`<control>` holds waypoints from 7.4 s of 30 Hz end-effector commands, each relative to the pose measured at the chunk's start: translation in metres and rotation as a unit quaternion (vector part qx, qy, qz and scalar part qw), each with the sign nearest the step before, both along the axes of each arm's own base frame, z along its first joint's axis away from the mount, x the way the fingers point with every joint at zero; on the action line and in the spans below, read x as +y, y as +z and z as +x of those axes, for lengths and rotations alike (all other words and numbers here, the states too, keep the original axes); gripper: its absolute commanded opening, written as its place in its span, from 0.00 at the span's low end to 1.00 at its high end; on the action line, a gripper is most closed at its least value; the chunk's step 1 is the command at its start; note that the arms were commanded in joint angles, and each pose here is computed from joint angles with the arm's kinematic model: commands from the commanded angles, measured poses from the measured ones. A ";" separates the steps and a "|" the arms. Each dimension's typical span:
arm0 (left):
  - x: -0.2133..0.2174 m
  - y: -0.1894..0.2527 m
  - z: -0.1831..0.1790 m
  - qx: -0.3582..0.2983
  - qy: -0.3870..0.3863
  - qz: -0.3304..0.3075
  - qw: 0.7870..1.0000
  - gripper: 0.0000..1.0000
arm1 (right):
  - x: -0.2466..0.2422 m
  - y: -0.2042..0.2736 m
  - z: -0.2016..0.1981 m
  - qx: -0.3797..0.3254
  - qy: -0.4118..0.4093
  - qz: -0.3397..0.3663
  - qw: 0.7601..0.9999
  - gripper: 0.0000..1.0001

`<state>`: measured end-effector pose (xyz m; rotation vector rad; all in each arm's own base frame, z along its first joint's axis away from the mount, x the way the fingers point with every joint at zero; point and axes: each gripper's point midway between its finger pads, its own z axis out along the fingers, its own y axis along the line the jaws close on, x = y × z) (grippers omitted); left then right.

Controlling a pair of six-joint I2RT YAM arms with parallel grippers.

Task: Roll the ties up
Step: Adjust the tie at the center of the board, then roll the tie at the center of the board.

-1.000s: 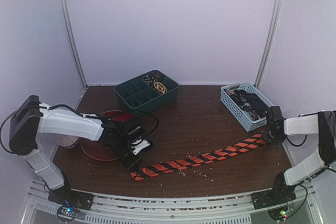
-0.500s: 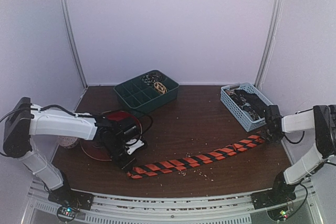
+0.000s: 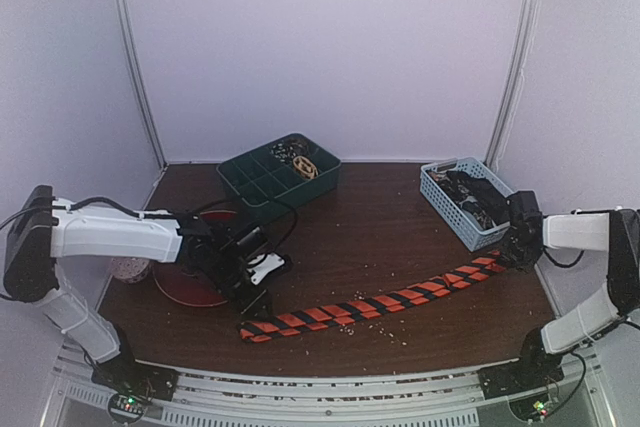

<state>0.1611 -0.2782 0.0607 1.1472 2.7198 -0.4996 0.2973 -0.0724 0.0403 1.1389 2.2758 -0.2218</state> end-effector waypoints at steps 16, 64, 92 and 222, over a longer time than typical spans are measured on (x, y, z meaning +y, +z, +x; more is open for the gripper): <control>0.002 -0.039 0.007 0.003 -0.004 0.033 0.999 0.39 | 0.012 -0.008 0.027 -0.062 -0.049 0.078 0.994 0.25; 0.013 -0.025 -0.003 0.016 0.048 0.018 0.999 0.19 | -0.011 0.011 -0.002 -0.077 -0.046 -0.011 0.996 0.00; 0.010 -0.028 -0.029 0.069 -0.022 0.003 0.997 0.08 | -0.023 0.002 0.016 -0.066 -0.047 -0.038 0.996 0.00; 0.051 -0.004 -0.025 0.043 0.264 -0.059 0.962 0.33 | 0.385 0.057 -0.006 -0.149 0.466 0.175 0.854 0.06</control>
